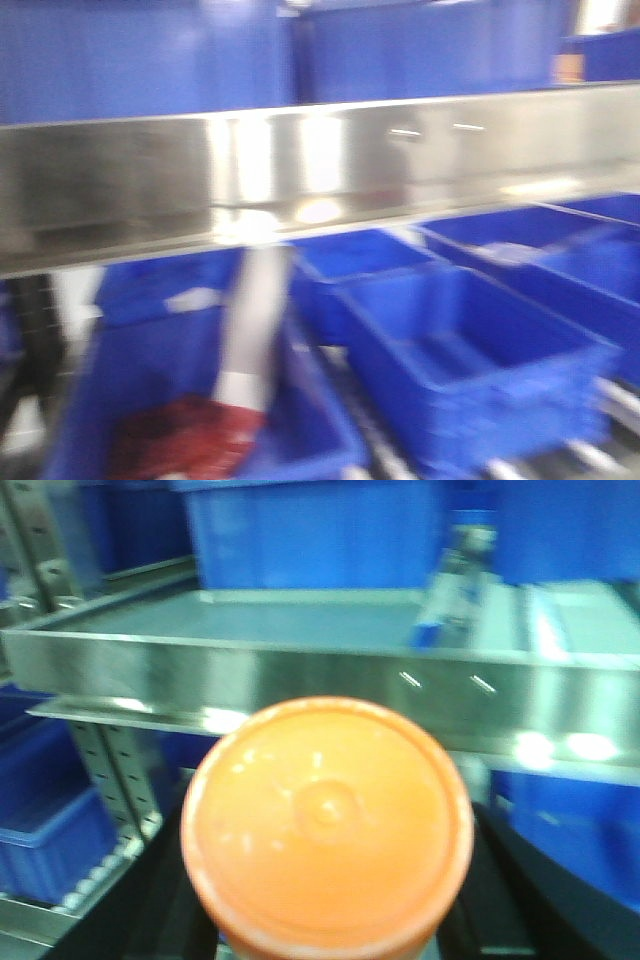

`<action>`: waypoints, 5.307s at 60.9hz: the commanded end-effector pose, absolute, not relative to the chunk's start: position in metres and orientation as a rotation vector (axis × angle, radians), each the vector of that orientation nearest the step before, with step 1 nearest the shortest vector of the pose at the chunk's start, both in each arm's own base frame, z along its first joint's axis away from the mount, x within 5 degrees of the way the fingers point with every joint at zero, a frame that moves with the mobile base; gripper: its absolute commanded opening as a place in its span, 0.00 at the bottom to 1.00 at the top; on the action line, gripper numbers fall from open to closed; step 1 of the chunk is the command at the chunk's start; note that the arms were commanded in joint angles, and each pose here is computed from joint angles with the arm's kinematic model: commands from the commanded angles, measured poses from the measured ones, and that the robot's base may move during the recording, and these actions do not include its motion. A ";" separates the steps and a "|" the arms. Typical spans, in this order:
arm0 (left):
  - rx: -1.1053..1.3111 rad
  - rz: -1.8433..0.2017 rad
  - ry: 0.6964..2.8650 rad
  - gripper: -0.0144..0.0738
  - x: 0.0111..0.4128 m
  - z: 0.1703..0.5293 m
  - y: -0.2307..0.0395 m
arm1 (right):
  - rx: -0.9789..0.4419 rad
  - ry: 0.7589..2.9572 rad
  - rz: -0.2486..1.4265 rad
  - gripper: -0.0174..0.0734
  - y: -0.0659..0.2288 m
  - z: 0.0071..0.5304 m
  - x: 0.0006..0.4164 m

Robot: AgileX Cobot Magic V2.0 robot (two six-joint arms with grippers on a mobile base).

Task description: Grab orange capacitor from left shelf to right conveyor

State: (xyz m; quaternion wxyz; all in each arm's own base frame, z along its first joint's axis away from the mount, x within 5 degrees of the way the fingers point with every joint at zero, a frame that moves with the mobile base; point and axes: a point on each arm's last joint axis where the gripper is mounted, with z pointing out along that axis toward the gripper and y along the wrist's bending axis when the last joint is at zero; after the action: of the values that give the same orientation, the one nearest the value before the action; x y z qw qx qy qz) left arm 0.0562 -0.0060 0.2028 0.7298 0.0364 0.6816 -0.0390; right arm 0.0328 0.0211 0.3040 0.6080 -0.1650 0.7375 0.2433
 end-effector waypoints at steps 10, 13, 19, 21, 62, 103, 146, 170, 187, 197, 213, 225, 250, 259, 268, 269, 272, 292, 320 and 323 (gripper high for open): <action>0.070 -0.091 1.414 0.04 0.056 0.213 -0.006 | -0.372 1.598 0.571 0.26 0.021 0.320 0.033; 0.070 -0.091 1.414 0.04 0.056 0.213 -0.006 | -0.372 1.598 0.571 0.26 0.021 0.320 0.033; 0.070 -0.091 1.414 0.04 0.056 0.213 -0.006 | -0.372 1.598 0.571 0.26 0.021 0.320 0.033; 0.070 -0.091 1.414 0.04 0.056 0.213 -0.006 | -0.372 1.598 0.571 0.26 0.021 0.320 0.033; 0.070 -0.091 1.414 0.04 0.056 0.213 -0.006 | -0.372 1.599 0.571 0.26 0.021 0.320 0.033; 0.070 -0.091 1.414 0.04 0.056 0.213 -0.006 | -0.372 1.599 0.571 0.26 0.021 0.320 0.033; 0.070 -0.091 1.414 0.04 0.056 0.213 -0.006 | -0.372 1.599 0.571 0.26 0.021 0.320 0.033; 0.070 -0.091 1.414 0.04 0.056 0.213 -0.006 | -0.372 1.599 0.571 0.26 0.021 0.320 0.033; 0.070 -0.091 1.414 0.04 0.056 0.213 -0.006 | -0.372 1.599 0.571 0.26 0.021 0.320 0.033; 0.070 -0.091 1.414 0.04 0.056 0.213 -0.006 | -0.372 1.599 0.571 0.26 0.021 0.320 0.033; 0.070 -0.091 1.414 0.04 0.056 0.213 -0.006 | -0.372 1.599 0.571 0.26 0.021 0.320 0.033; 0.070 -0.091 1.414 0.04 0.056 0.213 -0.006 | -0.372 1.599 0.571 0.26 0.021 0.320 0.033; 0.070 -0.091 1.414 0.04 0.056 0.213 -0.006 | -0.372 1.599 0.571 0.26 0.021 0.320 0.033; 0.070 -0.091 1.414 0.04 0.056 0.213 -0.006 | -0.372 1.599 0.571 0.26 0.021 0.320 0.033; 0.070 -0.091 1.414 0.04 0.056 0.213 -0.006 | -0.372 1.599 0.571 0.26 0.021 0.320 0.033; 0.070 -0.091 1.414 0.04 0.056 0.213 -0.006 | -0.372 1.599 0.571 0.26 0.021 0.320 0.033; 0.070 -0.091 1.414 0.04 0.056 0.213 -0.006 | -0.372 1.599 0.571 0.26 0.021 0.320 0.033; 0.070 -0.091 1.414 0.04 0.056 0.213 -0.006 | -0.372 1.599 0.571 0.26 0.021 0.320 0.033; 0.070 -0.091 1.414 0.04 0.056 0.213 -0.006 | -0.369 1.590 0.576 0.26 0.021 0.321 0.033; 0.070 -0.091 1.414 0.04 0.056 0.213 -0.006 | -0.367 1.580 0.578 0.26 0.021 0.322 0.033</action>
State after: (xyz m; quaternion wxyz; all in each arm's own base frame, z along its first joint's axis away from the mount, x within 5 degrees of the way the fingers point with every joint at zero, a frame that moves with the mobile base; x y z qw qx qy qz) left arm 0.0562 -0.0060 0.2028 0.7298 0.0364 0.6816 -0.0390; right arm 0.0327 0.0210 0.3039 0.6077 -0.1657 0.7379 0.2425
